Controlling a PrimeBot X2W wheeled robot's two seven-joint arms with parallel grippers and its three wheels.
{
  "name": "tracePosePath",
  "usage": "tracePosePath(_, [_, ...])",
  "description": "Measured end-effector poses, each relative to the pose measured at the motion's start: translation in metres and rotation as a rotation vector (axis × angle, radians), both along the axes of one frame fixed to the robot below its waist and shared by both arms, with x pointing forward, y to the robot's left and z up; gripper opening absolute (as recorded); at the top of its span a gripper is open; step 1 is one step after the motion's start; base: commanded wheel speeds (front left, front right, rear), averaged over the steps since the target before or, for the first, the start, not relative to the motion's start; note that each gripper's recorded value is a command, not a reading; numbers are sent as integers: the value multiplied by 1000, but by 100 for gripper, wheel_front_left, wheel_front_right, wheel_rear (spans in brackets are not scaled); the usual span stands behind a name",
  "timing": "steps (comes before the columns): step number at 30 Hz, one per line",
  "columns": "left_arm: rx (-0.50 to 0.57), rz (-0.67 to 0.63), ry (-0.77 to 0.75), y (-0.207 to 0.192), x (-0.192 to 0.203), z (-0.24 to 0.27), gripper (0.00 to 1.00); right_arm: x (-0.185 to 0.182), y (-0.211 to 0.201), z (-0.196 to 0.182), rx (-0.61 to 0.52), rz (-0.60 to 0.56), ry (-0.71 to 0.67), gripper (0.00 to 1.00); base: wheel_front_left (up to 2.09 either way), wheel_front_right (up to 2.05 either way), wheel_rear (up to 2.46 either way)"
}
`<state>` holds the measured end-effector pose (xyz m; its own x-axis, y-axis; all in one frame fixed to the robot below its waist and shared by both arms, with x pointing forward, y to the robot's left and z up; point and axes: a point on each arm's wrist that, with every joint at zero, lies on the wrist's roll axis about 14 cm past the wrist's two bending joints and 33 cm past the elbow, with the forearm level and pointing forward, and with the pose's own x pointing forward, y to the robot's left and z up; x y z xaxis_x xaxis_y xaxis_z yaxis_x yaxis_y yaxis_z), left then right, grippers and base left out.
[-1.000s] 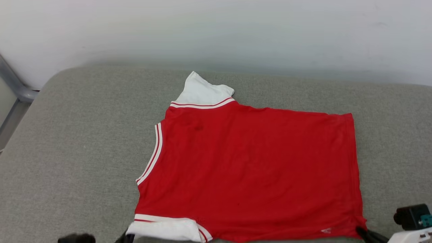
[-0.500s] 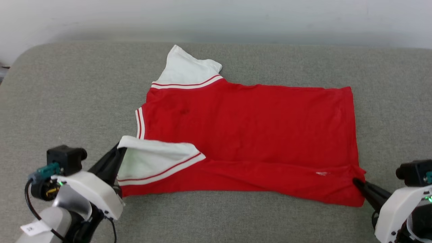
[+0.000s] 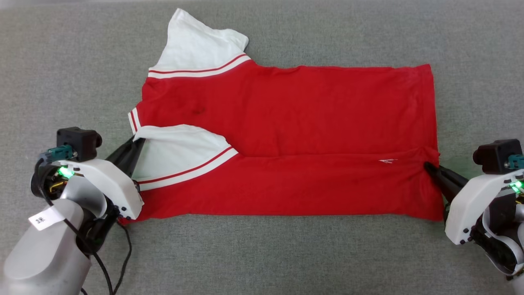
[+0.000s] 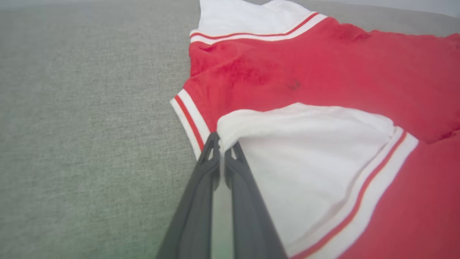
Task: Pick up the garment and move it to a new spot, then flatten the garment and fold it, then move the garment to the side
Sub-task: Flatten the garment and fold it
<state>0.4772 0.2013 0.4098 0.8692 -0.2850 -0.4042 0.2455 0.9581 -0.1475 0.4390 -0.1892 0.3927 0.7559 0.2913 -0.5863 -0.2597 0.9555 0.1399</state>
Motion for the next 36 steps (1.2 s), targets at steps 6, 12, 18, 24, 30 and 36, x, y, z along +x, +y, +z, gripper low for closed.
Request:
tracePosePath(6, [6,13,48,2,-2,-23,0,3,1,-13,-19,3,19,0,0,0,0])
tracePosePath(12, [9,15,36,2,-6,-18,100,3,3,-3,2,-7,-9,100,0,0,0])
tracePosePath(18, [30,20,0,16,-3,12,100,5,7,26,24,-4,-86,100,0,0,0])
tracePosePath(24, [94,-35,46,25,-10,38,100,7,10,50,27,5,-146,100,0,0,0])
tracePosePath(30, [129,-96,244,26,-32,37,100,3,22,55,37,31,-144,100,0,0,0])
tracePosePath(36, [163,-165,449,22,-55,23,100,-3,27,51,40,42,-115,100,0,0,0])
